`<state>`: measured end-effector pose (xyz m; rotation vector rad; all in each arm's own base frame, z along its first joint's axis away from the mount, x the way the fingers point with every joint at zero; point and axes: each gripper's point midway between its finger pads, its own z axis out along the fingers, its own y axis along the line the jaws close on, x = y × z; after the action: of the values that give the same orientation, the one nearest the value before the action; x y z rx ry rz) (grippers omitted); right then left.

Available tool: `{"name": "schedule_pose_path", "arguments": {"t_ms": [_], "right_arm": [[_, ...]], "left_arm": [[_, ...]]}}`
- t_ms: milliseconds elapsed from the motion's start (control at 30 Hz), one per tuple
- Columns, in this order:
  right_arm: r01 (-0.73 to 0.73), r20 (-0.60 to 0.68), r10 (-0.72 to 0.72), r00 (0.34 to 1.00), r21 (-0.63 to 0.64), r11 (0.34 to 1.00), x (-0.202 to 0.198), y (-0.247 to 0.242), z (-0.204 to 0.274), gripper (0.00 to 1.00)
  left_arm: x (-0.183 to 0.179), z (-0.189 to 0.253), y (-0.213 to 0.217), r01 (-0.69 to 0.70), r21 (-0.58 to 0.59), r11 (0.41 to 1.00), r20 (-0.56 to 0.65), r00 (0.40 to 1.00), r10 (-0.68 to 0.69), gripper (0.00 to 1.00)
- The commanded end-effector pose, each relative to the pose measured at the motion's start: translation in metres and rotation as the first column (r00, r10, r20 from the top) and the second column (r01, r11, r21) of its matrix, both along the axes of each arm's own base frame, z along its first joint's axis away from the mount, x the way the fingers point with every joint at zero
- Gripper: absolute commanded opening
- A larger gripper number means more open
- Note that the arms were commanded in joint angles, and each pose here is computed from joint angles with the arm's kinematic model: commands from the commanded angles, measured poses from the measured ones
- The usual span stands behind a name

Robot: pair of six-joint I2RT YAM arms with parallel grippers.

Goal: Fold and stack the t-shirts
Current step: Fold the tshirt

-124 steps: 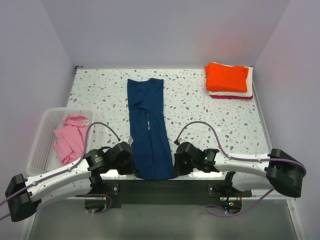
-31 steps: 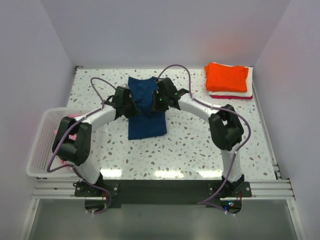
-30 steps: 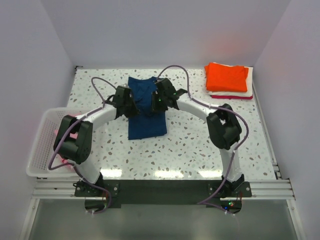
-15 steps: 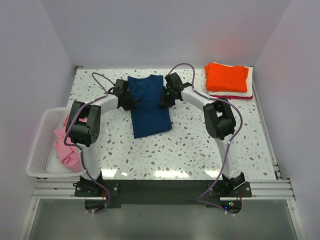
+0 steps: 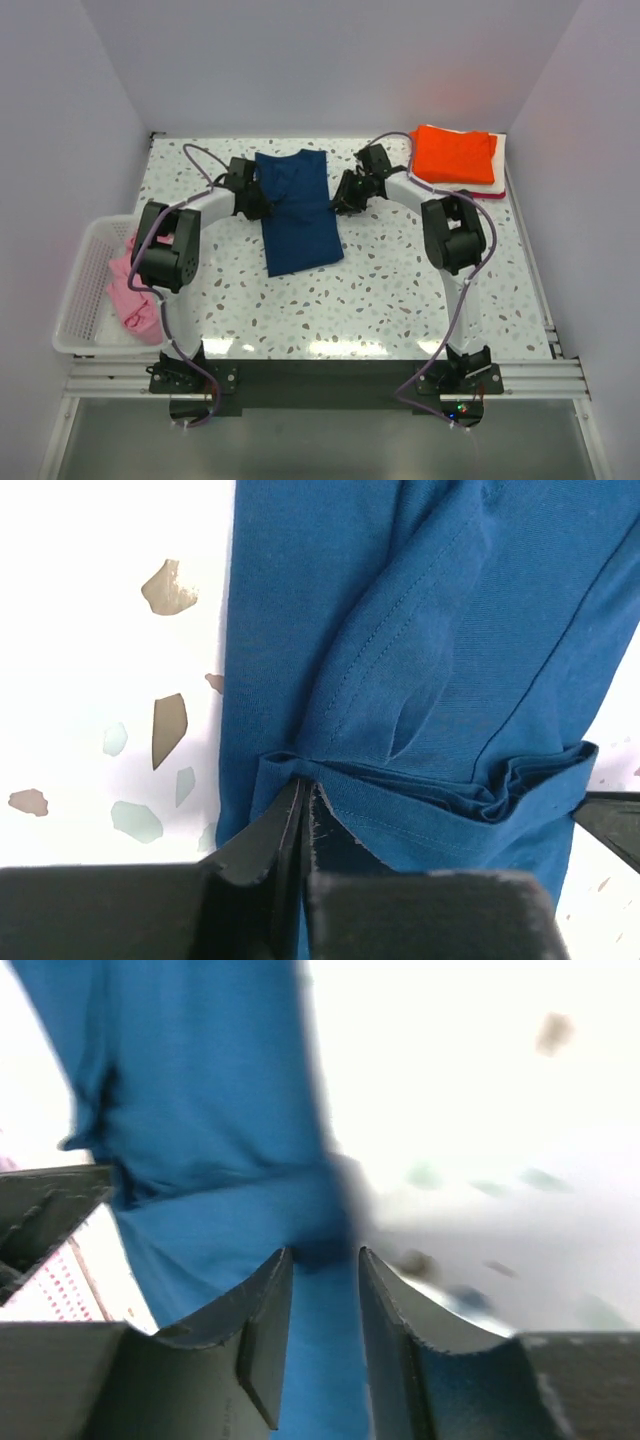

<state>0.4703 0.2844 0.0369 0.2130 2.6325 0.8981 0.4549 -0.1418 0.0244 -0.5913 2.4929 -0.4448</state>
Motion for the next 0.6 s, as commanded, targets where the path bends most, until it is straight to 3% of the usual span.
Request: {"name": "schedule_pose_path", "arguments": {"t_ms": [0,33,67,133,200,233,400,567], "right_arm": [[0.026,0.087,-0.029,0.996,0.038,0.999,0.002,-0.015,0.053,0.38],[0.035,0.073,-0.036,0.997,0.017,0.999,-0.006,-0.021,0.050,0.40],[0.039,0.109,-0.040,0.993,0.015,0.999,-0.011,-0.026,0.069,0.41],[0.054,0.102,-0.053,0.993,-0.016,0.998,-0.029,-0.037,0.061,0.41],[0.070,0.132,-0.069,0.989,-0.004,0.998,-0.045,-0.043,0.075,0.41],[0.073,0.113,-0.072,0.991,-0.009,0.997,-0.060,-0.049,0.059,0.41],[0.053,0.145,-0.048,0.988,-0.032,0.998,-0.106,-0.053,0.050,0.41],[0.016,0.123,-0.003,0.992,-0.104,0.994,-0.135,-0.046,0.021,0.41]], "left_arm": [[0.016,0.035,0.002,0.039,-0.022,0.999,0.086,0.996,-0.037,0.08],[0.019,0.046,-0.002,0.052,-0.039,0.998,0.121,0.992,-0.047,0.19],[0.020,0.068,-0.006,0.068,-0.059,0.996,0.162,0.985,-0.057,0.25],[0.017,0.090,-0.008,0.073,-0.084,0.994,0.196,0.979,-0.055,0.38],[0.002,0.115,-0.007,0.066,-0.109,0.992,0.231,0.972,-0.039,0.43],[-0.005,0.120,-0.005,0.049,-0.117,0.992,0.241,0.970,-0.020,0.46],[-0.075,0.110,0.010,-0.026,-0.154,0.988,0.242,0.968,0.064,0.47],[-0.131,0.071,0.009,-0.012,-0.099,0.995,0.202,0.979,0.032,0.48]]}}
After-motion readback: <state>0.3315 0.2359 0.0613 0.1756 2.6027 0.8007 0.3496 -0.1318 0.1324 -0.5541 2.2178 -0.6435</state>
